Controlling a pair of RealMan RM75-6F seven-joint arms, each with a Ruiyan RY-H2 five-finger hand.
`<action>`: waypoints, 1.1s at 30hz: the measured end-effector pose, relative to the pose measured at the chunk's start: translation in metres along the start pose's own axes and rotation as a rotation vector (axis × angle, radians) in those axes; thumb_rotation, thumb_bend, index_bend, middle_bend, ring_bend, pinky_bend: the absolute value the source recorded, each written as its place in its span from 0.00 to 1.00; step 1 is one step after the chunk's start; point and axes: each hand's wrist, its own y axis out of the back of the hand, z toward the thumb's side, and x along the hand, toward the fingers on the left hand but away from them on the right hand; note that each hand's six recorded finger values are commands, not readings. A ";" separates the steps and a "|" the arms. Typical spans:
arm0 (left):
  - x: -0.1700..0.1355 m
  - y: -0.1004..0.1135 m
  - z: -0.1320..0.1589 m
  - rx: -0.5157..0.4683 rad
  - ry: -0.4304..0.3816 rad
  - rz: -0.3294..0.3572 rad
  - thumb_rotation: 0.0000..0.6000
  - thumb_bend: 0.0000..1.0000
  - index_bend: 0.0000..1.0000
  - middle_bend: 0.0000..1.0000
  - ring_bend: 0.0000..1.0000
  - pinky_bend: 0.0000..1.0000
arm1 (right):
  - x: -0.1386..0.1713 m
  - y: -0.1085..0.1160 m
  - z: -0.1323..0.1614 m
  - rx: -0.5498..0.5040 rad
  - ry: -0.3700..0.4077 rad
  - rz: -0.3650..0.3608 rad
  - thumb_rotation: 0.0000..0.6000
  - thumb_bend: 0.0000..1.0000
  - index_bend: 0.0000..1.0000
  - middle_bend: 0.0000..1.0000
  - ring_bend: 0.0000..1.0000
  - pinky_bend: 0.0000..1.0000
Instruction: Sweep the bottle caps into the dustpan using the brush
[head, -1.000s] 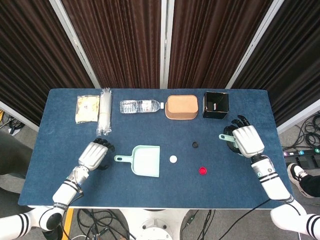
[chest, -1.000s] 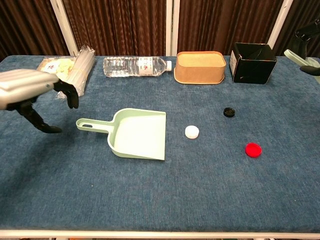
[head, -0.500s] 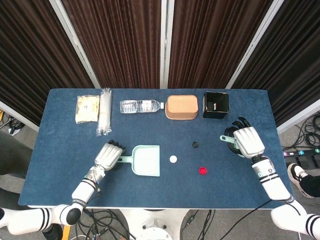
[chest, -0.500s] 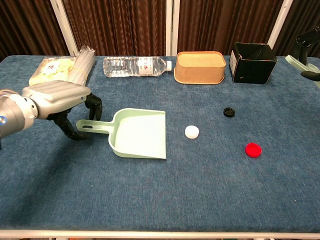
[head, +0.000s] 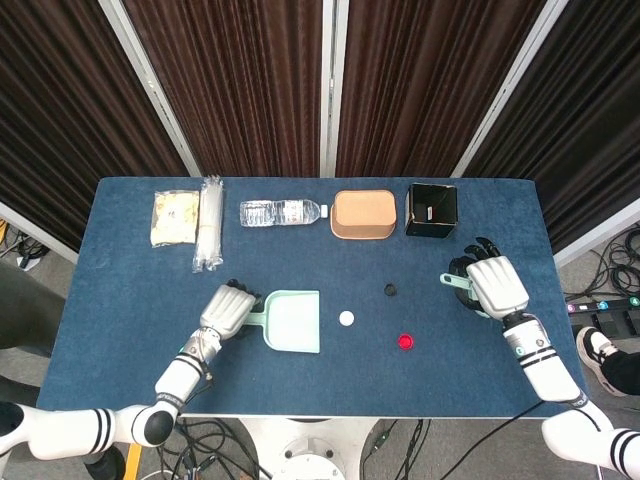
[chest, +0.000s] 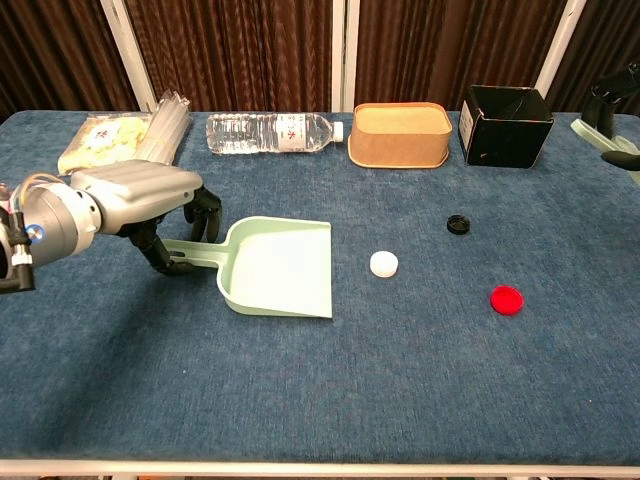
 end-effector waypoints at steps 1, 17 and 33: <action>0.000 0.000 0.001 -0.003 -0.003 -0.003 1.00 0.28 0.43 0.45 0.32 0.23 | 0.000 0.000 0.000 -0.001 0.000 0.000 1.00 0.33 0.62 0.58 0.23 0.14; 0.003 0.000 0.002 0.019 -0.005 -0.006 1.00 0.35 0.51 0.52 0.38 0.24 | -0.003 -0.008 0.001 -0.009 0.008 0.019 1.00 0.33 0.62 0.58 0.23 0.14; 0.015 0.017 -0.002 0.083 -0.022 -0.080 1.00 0.35 0.51 0.53 0.38 0.24 | -0.062 -0.027 0.051 -0.103 0.229 0.077 1.00 0.39 0.66 0.60 0.23 0.14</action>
